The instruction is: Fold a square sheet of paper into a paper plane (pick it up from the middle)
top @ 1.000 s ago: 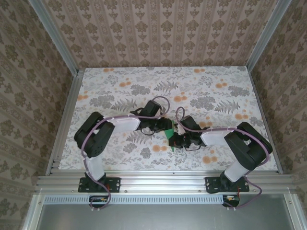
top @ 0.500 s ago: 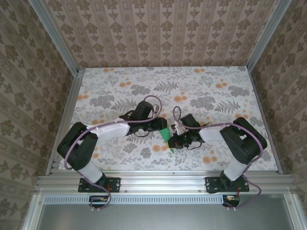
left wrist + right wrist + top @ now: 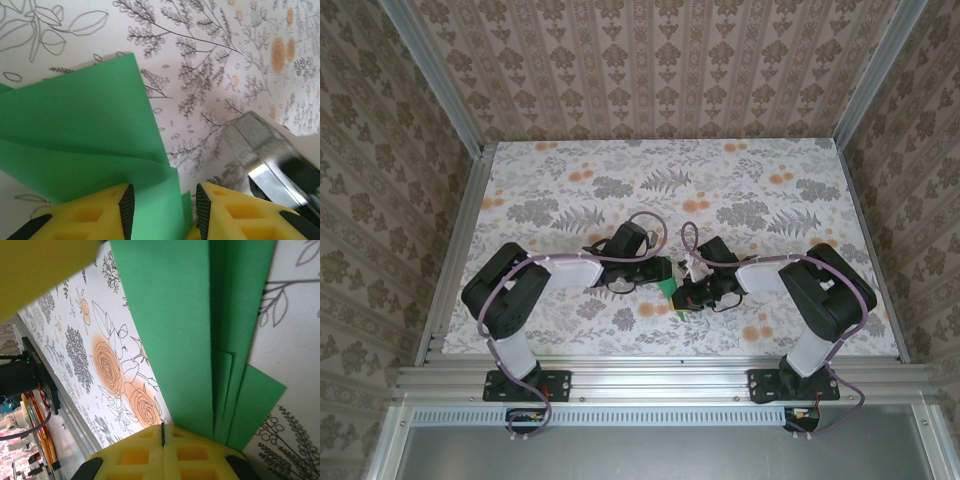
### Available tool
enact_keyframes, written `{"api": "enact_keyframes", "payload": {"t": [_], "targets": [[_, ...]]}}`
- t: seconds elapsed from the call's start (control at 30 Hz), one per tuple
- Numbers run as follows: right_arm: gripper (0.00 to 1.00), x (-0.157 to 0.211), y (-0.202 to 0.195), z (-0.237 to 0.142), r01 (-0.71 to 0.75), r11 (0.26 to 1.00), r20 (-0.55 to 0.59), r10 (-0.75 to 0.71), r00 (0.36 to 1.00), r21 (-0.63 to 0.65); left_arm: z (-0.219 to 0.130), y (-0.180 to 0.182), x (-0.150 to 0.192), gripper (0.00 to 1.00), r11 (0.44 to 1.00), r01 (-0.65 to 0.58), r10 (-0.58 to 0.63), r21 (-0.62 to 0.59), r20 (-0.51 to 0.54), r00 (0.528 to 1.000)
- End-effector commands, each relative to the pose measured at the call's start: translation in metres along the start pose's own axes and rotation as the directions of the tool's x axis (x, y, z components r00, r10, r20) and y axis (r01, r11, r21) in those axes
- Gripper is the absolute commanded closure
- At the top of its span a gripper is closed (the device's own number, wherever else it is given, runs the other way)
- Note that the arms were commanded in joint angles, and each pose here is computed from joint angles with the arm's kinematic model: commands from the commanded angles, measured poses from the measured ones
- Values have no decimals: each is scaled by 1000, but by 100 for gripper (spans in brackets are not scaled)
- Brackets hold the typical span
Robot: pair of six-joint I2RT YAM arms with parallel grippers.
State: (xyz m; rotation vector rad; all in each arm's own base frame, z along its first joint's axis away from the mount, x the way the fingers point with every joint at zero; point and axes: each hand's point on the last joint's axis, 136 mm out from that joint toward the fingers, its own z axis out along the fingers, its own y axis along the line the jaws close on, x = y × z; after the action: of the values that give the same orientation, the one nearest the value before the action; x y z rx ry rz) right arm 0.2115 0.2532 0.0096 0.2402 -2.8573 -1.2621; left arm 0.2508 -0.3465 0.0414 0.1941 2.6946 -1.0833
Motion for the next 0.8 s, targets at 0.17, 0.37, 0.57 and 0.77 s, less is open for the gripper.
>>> {"api": "enact_keyframes", "payload": {"t": [0.17, 0.37, 0.57, 0.77], "targets": [[95, 43, -45, 4, -129, 978, -119, 149, 982, 162, 6, 21, -30, 60, 1000, 2, 0, -27, 68, 998], [96, 46, -45, 4, -138, 978, -132, 159, 978, 159, 7, 39, -39, 61, 999, 13, -11, -34, 67, 998], [96, 46, -46, 5, -143, 976, -134, 165, 977, 163, -1, 53, -56, 60, 999, 20, -17, -38, 77, 997], [95, 43, -46, 5, -140, 975, -126, 162, 979, 171, -21, 64, -78, 60, 999, 23, -20, -35, 88, 996]]}}
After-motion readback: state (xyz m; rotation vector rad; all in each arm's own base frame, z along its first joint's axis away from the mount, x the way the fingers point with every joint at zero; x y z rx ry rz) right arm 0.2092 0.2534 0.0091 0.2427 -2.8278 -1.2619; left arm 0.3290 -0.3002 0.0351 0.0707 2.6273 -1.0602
